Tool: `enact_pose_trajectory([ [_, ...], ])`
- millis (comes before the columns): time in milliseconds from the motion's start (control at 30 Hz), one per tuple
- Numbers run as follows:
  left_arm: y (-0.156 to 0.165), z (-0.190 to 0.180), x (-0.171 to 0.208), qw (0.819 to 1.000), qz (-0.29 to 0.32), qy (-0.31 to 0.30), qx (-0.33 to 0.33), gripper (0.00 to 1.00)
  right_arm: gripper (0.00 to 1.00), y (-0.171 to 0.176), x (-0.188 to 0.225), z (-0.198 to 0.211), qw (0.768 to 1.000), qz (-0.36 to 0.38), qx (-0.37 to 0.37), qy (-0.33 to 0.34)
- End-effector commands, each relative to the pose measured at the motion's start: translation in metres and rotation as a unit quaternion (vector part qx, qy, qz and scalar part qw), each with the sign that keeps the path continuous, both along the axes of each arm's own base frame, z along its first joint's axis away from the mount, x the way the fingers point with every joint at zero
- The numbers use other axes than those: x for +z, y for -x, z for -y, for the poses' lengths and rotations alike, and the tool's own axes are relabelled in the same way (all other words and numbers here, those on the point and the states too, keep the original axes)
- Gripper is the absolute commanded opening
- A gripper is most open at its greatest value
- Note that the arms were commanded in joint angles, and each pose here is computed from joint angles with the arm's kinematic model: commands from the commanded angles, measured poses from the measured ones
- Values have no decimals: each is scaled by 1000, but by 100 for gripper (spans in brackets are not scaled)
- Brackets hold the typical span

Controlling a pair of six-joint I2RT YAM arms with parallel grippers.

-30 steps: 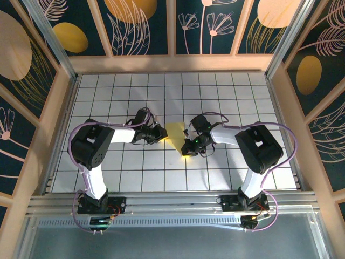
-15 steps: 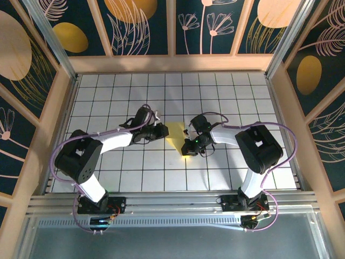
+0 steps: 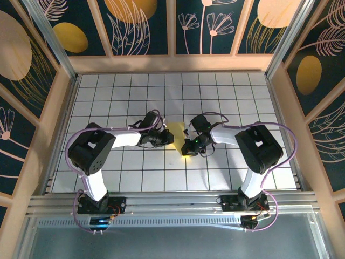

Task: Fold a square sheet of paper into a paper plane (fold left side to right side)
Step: Third fold the triangle at the center of the table.

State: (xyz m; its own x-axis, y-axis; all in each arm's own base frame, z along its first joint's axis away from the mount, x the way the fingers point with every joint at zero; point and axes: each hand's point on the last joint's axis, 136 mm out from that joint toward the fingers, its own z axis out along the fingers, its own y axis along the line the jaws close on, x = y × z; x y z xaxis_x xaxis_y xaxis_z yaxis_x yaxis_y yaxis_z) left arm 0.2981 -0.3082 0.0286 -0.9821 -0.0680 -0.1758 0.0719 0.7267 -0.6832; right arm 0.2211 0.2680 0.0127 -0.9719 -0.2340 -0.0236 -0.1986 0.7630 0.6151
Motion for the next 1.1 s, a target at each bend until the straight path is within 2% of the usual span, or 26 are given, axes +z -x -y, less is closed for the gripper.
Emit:
enact_pose_trajectory([
  [0,0,-1,-6,1000,-10,-13,-3,17,0,25,-40,37,993,-45,-8,107],
  [367,3,-11,-29,998,-43,-53,6,16,0,20,-35,31,994,-42,-9,97],
  [833,6,-20,-37,995,-52,-79,16,12,0,-4,40,-14,1000,-3,-19,-25],
  [1067,6,-20,-38,995,-53,-79,14,11,0,-10,41,-31,999,6,-24,-38],
])
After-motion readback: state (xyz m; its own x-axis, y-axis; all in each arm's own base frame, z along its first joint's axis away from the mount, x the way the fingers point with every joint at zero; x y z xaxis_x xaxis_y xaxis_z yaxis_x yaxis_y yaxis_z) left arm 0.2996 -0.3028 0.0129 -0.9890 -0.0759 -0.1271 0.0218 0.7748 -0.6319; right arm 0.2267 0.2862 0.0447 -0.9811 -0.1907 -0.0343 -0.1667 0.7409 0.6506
